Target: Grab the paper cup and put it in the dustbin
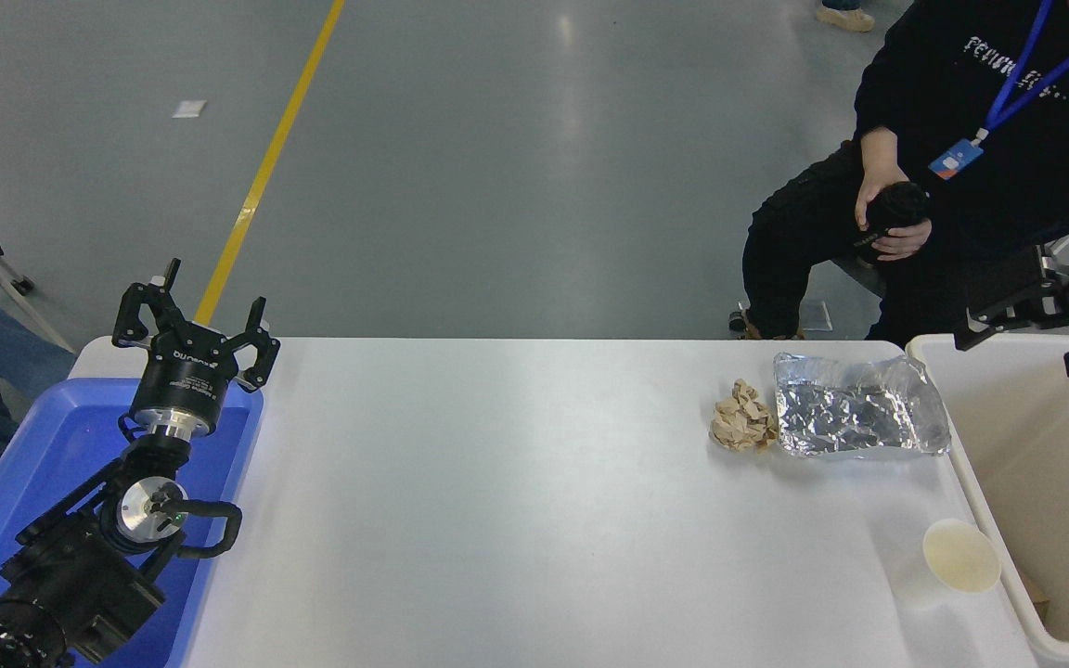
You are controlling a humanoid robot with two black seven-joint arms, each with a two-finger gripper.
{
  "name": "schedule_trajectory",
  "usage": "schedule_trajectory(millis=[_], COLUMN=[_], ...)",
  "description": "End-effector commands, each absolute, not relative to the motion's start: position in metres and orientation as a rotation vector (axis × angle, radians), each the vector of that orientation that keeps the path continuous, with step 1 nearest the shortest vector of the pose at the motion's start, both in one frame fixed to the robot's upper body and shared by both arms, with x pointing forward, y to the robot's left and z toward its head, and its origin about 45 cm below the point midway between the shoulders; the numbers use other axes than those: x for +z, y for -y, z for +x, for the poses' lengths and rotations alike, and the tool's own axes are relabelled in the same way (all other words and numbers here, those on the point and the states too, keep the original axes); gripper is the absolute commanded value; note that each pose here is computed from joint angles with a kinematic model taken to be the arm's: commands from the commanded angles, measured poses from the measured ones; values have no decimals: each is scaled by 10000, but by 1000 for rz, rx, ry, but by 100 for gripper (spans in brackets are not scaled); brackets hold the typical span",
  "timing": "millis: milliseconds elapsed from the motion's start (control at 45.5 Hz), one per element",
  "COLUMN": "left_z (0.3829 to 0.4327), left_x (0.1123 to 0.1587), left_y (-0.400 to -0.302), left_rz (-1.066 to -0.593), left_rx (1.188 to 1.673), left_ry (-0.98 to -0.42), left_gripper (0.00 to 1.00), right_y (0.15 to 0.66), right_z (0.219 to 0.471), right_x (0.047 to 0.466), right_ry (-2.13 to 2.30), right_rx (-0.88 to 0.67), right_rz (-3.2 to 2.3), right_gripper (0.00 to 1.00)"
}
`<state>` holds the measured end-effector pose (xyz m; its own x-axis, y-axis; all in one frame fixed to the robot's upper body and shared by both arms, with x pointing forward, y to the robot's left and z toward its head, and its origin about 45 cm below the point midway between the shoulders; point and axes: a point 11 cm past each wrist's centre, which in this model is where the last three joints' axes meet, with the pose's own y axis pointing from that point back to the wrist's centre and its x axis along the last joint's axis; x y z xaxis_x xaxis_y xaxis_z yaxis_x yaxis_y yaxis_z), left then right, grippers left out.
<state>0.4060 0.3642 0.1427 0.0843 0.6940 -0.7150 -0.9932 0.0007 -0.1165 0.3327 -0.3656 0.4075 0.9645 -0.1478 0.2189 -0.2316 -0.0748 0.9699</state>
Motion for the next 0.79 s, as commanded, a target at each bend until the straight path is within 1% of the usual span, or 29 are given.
schedule_trajectory(millis=[0, 88, 154, 176, 198, 374, 440, 527, 637, 725, 747, 769], left_z=[4059, 4060, 4054, 4060, 4059, 4054, 4059, 4054, 4055, 4054, 4060, 4055], left_x=[1423, 1427, 1417, 1426, 1423, 1417, 1423, 1417, 1420, 1417, 1426, 1420], left_y=[-3647, -3642, -3649, -3643, -3647, -3649, -3647, -3649, -3645, -3648, -3643, -3645], left_rz=[-707, -709, -707, -708, -707, -707, -707, -707, -707, -707, -708, -707], left_rx=[1432, 1429, 1433, 1431, 1432, 1433, 1432, 1433, 1432, 1433, 1431, 1432], left_ry=[-538, -538, -539, -538, -538, -539, -538, -539, -539, -539, -538, -539], left_gripper=[98, 98, 98, 98, 98, 98, 98, 98, 98, 98, 98, 98], right_y=[3546, 3581, 3612, 3627, 3639, 3763, 3830, 3977, 4202, 4354, 4381, 4406], right_z=[3313, 3299, 3286, 3276, 3271, 3164, 3128, 3124, 3120, 3024, 2988, 2956], right_x=[4142, 4068, 4004, 3972, 3944, 3616, 3429, 3187, 2811, 2513, 2445, 2382], right_ry=[261, 254, 248, 244, 242, 217, 211, 235, 258, 259, 256, 256], right_rx=[89, 66, 47, 38, 28, -66, -89, -97, -104, -118, -122, -124], right_rz=[1641, 1641, 1641, 1639, 1640, 1651, 1641, 1620, 1577, 1542, 1536, 1530], right_gripper=[100, 100, 100, 100, 100, 100, 100, 100, 100, 100, 100, 100])
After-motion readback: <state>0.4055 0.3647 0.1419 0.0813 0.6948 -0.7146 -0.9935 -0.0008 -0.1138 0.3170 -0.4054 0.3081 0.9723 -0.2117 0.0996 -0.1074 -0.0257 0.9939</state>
